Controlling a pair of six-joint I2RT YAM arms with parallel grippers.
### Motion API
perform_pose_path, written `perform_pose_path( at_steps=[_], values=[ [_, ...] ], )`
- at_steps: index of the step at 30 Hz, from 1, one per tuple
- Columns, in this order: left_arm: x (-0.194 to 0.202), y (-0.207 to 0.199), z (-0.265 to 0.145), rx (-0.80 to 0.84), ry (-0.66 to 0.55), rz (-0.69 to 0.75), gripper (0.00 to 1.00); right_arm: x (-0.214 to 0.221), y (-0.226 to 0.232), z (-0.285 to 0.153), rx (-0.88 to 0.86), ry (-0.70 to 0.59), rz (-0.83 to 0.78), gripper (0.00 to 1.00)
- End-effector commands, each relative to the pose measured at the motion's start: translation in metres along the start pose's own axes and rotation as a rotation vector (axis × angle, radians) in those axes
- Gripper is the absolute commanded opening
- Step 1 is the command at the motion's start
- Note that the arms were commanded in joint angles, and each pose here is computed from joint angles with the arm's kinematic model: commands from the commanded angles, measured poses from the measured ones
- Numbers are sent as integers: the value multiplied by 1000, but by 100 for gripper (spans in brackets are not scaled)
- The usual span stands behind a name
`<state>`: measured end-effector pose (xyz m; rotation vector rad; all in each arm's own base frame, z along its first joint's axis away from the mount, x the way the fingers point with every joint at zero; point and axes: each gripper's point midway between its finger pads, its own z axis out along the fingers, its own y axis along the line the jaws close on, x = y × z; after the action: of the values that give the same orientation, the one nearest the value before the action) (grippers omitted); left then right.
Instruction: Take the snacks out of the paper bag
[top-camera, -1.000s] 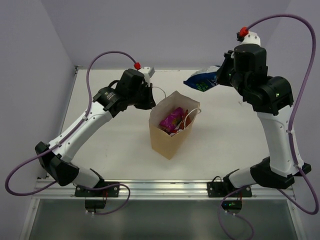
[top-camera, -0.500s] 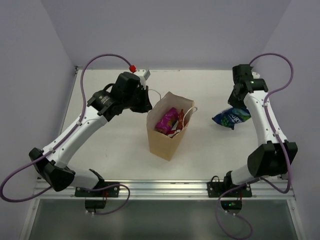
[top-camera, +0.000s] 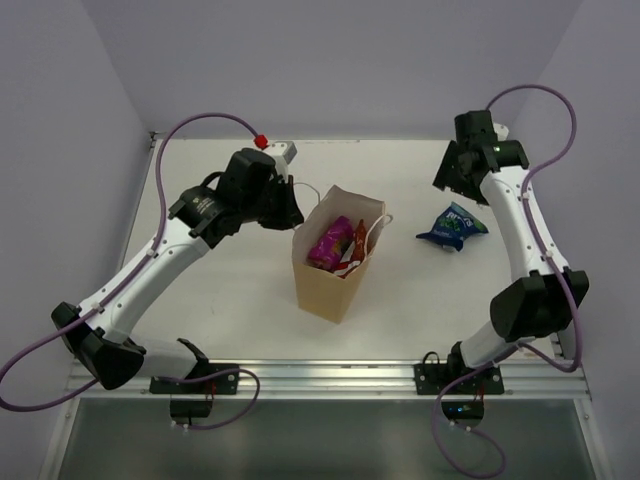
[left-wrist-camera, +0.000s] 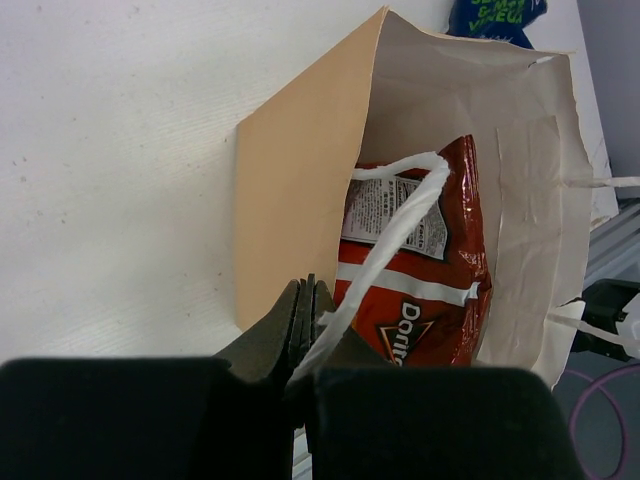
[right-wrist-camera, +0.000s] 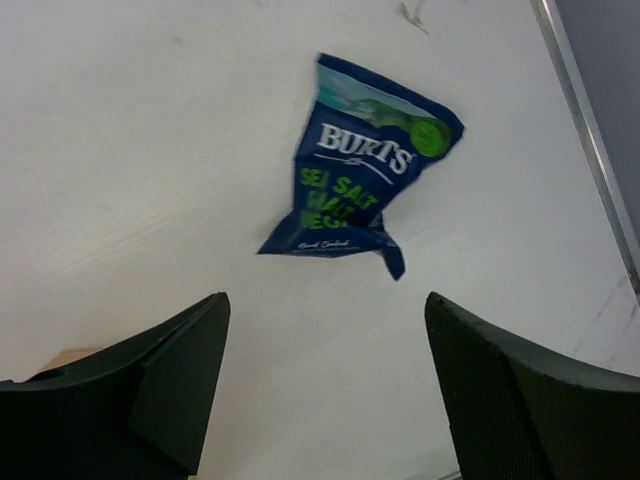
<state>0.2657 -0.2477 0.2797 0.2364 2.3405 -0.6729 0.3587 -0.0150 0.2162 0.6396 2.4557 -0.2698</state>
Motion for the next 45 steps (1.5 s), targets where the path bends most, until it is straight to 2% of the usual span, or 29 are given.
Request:
perform_pose_path(
  at_steps=[1,2,5,9,12,15,19,27,28,30,31,32,34,39,45],
  values=[
    [-8,-12,-10,57,-49,1,0,-32,39,-87,-187,-180,-64,81],
    [-8,-12,-10,59,-51,2,0,-41,50,-113,-257,-226,-78,80],
    [-8,-12,-8,61,-49,9,0,-28,94,-171,-471,-236,-175,76],
    [-8,-13,-8,70,-49,13,0,27,146,-208,-648,-106,-334,70],
    [-9,-15,-8,79,-53,14,0,59,164,-219,-686,-72,-413,62],
    [-10,-16,-9,83,-56,16,0,87,172,-210,-682,6,-448,54],
    [-12,-18,-12,87,-63,20,1,125,172,-180,-635,102,-483,51],
    [-13,-18,-18,87,-71,19,1,140,168,-148,-548,119,-477,49],
    [-13,-18,-18,88,-71,19,1,143,167,-142,-534,126,-484,46],
    [-14,-18,-19,90,-73,17,1,146,171,-138,-533,130,-487,35],
    [-14,-18,-18,89,-74,17,1,145,174,-138,-540,132,-490,27],
    [-13,-18,-19,89,-72,19,1,145,175,-138,-539,135,-492,14],
    [-13,-18,-18,85,-71,18,1,143,177,-141,-544,134,-490,0],
    [-11,-14,-12,73,-64,15,1,122,180,-176,-599,22,-489,0],
    [-5,-11,-3,68,-51,11,0,74,179,-252,-769,-95,-413,0]
  ],
)
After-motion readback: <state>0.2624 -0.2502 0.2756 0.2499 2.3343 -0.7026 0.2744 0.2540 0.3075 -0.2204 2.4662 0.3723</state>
